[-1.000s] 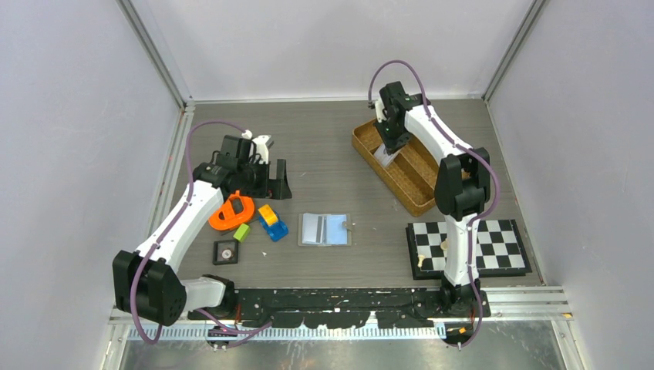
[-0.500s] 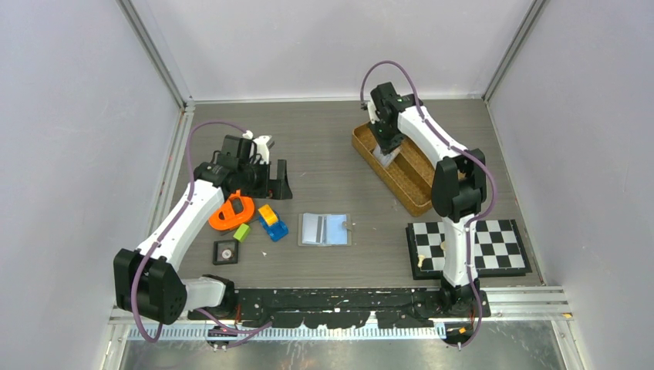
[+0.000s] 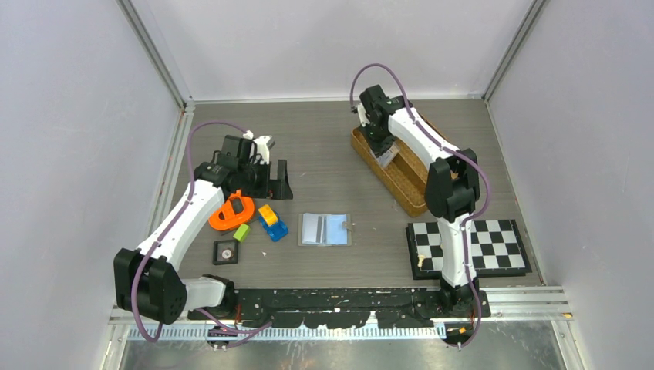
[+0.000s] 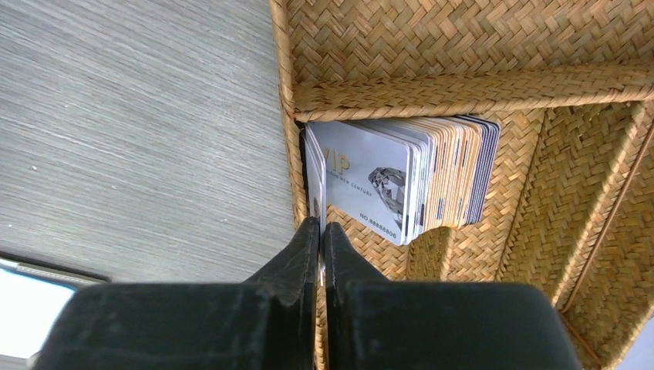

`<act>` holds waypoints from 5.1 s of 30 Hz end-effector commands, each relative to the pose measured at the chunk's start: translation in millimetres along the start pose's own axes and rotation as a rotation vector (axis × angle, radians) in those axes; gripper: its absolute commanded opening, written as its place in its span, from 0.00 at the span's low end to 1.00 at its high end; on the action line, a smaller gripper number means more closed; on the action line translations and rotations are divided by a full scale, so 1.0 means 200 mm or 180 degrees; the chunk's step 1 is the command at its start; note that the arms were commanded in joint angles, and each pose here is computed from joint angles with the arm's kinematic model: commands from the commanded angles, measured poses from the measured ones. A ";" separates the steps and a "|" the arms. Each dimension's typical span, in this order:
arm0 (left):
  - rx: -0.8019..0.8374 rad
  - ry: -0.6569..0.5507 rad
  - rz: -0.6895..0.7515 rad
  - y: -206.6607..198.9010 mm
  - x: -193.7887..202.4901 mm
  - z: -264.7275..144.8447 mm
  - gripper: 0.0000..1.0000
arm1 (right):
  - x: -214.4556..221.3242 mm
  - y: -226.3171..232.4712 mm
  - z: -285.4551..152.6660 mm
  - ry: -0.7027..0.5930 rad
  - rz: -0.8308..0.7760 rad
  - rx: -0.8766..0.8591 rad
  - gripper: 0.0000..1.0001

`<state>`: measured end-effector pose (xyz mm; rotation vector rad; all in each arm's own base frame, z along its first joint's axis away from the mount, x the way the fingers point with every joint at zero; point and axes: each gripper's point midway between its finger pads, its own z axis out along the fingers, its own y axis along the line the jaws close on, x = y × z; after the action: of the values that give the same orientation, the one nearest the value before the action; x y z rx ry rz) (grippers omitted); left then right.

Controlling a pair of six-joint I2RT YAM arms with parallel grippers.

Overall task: Put the credit cards into the card holder
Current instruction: Pick up the credit card from the storage box, then place the credit card in the storage box.

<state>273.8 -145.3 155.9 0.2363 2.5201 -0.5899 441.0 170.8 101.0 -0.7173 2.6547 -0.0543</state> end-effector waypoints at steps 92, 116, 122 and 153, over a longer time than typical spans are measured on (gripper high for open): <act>0.2705 -0.1281 -0.0219 -1.07 -0.59 0.07 0.00 | 0.03 0.44 -0.88 -0.2109 0.1771 -0.2955 0.59; 0.2163 -0.0652 -0.0174 -1.02 -0.82 1.08 0.52 | 0.23 -0.34 -0.17 -0.1654 0.2529 -0.0789 0.01; 0.1914 -0.0612 -0.0100 -0.96 -0.79 1.13 0.58 | 0.32 -0.39 -0.06 -0.1319 0.2449 -0.0472 0.01; 0.2221 -0.0673 -0.0224 -1.22 -0.80 1.03 0.59 | 0.28 -0.28 -0.14 -0.1695 0.1844 -0.0295 0.04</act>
<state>425.1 -450.2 118.1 0.3375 2.1844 -1.3841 401.9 84.0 101.6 0.0941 2.3360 0.3564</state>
